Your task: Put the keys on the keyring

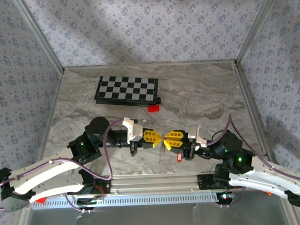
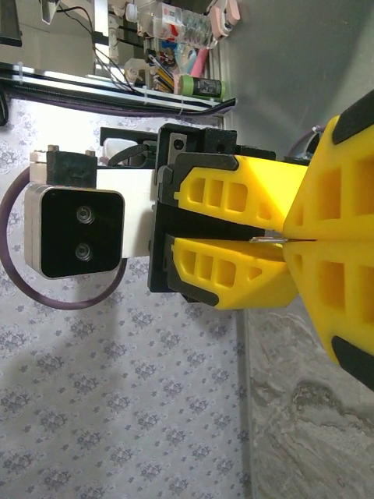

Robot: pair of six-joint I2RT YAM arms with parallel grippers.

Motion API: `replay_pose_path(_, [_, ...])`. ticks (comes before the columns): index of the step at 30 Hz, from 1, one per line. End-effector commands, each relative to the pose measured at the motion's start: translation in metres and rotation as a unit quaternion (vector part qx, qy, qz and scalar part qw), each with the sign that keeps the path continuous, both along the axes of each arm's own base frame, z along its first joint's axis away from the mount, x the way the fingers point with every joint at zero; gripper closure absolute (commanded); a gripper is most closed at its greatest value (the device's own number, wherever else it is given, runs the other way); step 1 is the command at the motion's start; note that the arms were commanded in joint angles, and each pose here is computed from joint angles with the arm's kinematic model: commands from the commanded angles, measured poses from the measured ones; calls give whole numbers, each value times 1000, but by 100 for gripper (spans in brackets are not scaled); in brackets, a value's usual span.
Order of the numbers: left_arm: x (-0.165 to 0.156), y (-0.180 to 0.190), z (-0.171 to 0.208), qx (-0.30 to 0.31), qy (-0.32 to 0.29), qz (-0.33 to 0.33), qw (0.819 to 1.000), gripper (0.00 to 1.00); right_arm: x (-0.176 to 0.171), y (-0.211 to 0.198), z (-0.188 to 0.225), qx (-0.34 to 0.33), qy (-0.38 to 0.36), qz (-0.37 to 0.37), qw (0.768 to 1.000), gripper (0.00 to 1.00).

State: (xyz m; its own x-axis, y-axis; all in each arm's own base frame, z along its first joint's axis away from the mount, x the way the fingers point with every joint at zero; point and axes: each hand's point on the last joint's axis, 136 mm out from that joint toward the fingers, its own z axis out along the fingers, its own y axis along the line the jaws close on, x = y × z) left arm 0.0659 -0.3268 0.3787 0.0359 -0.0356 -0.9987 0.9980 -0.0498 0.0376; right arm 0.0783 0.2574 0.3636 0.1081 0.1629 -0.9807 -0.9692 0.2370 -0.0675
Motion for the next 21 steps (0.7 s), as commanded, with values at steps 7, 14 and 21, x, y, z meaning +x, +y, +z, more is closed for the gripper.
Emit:
replay_pose_path(7, [-1, -1, 11, -10, -21, 2, 1000, 100, -2, -6, 25, 35, -16, -5, 999, 98])
replay_pose_path(14, [-1, -1, 0, 23, -21, 3, 1000, 96, 3, -6, 18, 9, -13, -20, 1000, 100])
replay_pose_path(21, [-7, 3, -5, 55, -20, -12, 998, 86, -4, -5, 9, -45, -29, -2, 999, 100])
